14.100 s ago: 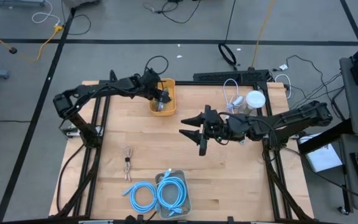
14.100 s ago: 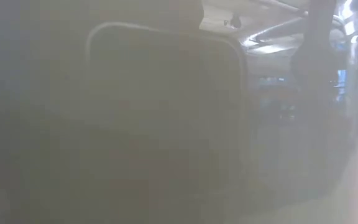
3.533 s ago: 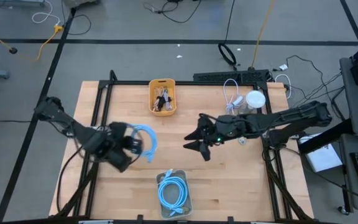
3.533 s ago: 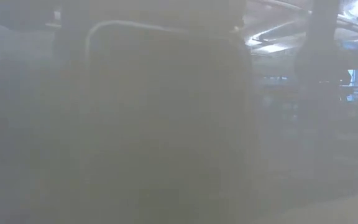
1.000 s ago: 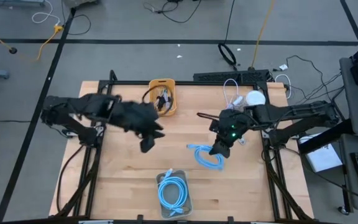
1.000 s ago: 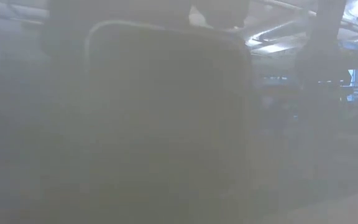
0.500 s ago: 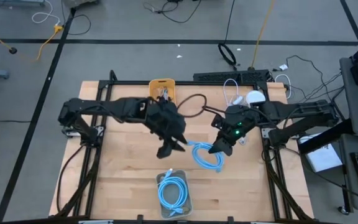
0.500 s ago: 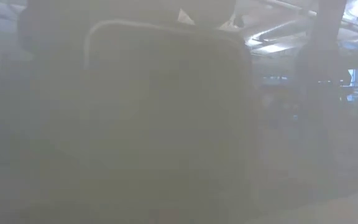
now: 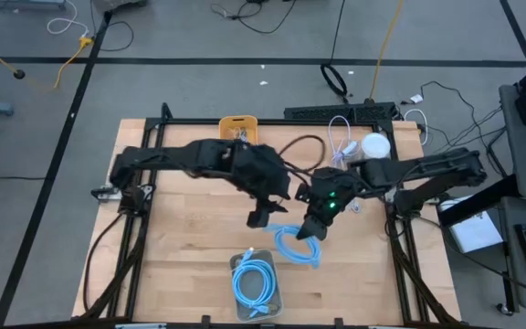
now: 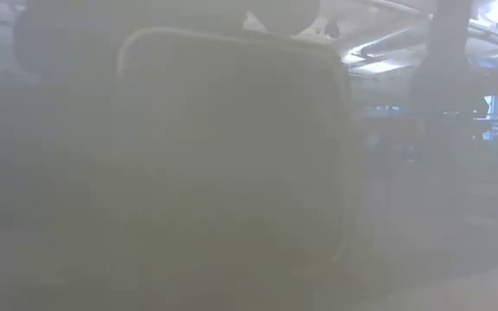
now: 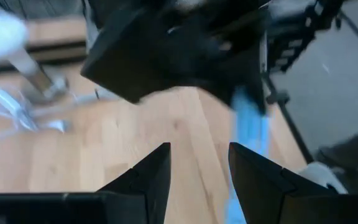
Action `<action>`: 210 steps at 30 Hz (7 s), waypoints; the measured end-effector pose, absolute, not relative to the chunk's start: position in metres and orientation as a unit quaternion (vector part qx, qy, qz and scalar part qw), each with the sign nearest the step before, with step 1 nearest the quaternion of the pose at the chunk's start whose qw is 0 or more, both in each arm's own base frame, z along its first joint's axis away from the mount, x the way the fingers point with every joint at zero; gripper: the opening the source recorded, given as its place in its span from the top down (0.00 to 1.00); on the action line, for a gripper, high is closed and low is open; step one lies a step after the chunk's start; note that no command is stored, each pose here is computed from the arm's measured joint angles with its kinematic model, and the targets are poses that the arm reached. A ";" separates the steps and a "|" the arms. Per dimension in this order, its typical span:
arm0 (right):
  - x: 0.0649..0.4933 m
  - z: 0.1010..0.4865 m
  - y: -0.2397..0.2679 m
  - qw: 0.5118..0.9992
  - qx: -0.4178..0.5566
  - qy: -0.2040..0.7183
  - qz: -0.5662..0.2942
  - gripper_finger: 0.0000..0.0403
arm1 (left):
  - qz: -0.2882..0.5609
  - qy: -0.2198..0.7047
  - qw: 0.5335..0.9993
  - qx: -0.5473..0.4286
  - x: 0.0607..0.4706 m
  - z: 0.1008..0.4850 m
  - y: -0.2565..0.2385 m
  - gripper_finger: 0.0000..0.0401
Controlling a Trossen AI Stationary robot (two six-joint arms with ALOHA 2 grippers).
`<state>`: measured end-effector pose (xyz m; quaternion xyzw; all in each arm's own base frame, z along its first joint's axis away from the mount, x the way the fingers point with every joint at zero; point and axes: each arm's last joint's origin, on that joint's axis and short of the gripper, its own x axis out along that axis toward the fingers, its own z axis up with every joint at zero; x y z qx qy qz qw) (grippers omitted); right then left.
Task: Pick & Place USB Port
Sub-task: Put the blue video cable into the gray bin
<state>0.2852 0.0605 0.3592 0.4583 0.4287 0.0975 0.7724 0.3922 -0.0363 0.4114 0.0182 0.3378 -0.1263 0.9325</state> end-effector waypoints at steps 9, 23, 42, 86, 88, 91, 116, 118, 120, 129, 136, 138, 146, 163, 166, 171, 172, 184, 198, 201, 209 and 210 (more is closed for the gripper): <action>0.286 0.354 0.065 0.787 0.441 0.427 0.064 0.92 | -0.166 0.378 0.911 -0.016 0.400 0.398 -0.040 0.59; 0.286 0.360 0.063 0.815 0.413 0.404 0.035 0.92 | -0.162 0.390 0.906 -0.032 0.398 0.397 -0.044 0.59; 0.281 0.388 0.062 0.846 0.377 0.375 0.029 0.92 | -0.130 0.389 0.910 -0.054 0.409 0.390 -0.045 0.74; 0.258 0.471 0.068 0.961 0.188 -0.199 0.027 0.69 | 0.440 -0.056 0.895 -0.048 0.292 0.552 -0.081 0.90; 0.251 0.471 0.062 0.955 0.190 -0.226 0.026 0.69 | 0.423 -0.075 0.901 -0.058 0.283 0.561 -0.079 0.90; 0.244 0.466 0.051 0.943 0.203 -0.262 0.013 0.69 | 0.388 -0.100 0.913 -0.072 0.275 0.569 -0.083 0.90; 0.243 0.437 0.020 0.927 0.170 -0.330 0.044 0.69 | 0.261 -0.148 0.945 -0.134 0.318 0.547 -0.098 0.90; 0.243 0.437 0.020 0.929 0.166 -0.328 0.041 0.69 | 0.252 -0.149 0.945 -0.145 0.320 0.543 -0.096 0.90; 0.243 0.437 0.020 0.928 0.166 -0.330 0.040 0.69 | 0.253 -0.145 0.945 -0.148 0.324 0.539 -0.095 0.90; 0.242 0.439 0.019 0.922 0.181 -0.340 0.035 0.70 | 0.240 -0.146 0.947 -0.154 0.324 0.538 -0.096 0.90; 0.243 0.438 0.019 0.923 0.190 -0.333 0.041 0.90 | 0.231 -0.138 0.950 -0.158 0.325 0.536 -0.097 0.90; 0.242 0.438 0.020 0.923 0.187 -0.333 0.050 0.94 | 0.226 -0.136 0.951 -0.160 0.325 0.536 -0.097 0.90; 0.242 0.435 0.019 0.928 0.221 -0.298 0.044 0.93 | 0.219 -0.091 0.964 -0.121 0.317 0.534 -0.092 0.78; 0.197 0.410 0.020 0.927 0.360 0.007 0.108 0.93 | 0.102 0.161 0.956 -0.222 0.259 0.514 -0.042 0.54; 0.196 0.402 0.021 0.921 0.370 0.053 0.111 0.93 | 0.062 0.209 0.948 -0.232 0.282 0.499 -0.042 0.59; 0.198 0.392 0.023 0.913 0.376 0.109 0.117 0.93 | -0.003 0.251 0.929 -0.271 0.316 0.480 -0.034 0.64; 0.199 0.390 0.023 0.912 0.375 0.117 0.116 0.93 | -0.015 0.250 0.927 -0.277 0.322 0.478 -0.032 0.63; 0.199 0.387 0.025 0.917 0.359 0.129 0.113 0.93 | -0.053 0.231 0.916 -0.324 0.339 0.476 -0.013 0.48; 0.201 0.388 0.020 0.924 0.352 0.116 0.095 0.93 | -0.052 0.241 0.918 -0.311 0.349 0.468 -0.021 0.63; 0.203 0.388 0.020 0.924 0.352 0.110 0.097 0.93 | -0.047 0.242 0.919 -0.306 0.352 0.466 -0.023 0.65; 0.203 0.389 0.020 0.925 0.353 0.107 0.095 0.93 | -0.033 0.250 0.919 -0.303 0.353 0.462 -0.022 0.65; 0.203 0.389 0.020 0.925 0.353 0.106 0.095 0.93 | -0.030 0.250 0.920 -0.302 0.353 0.462 -0.022 0.66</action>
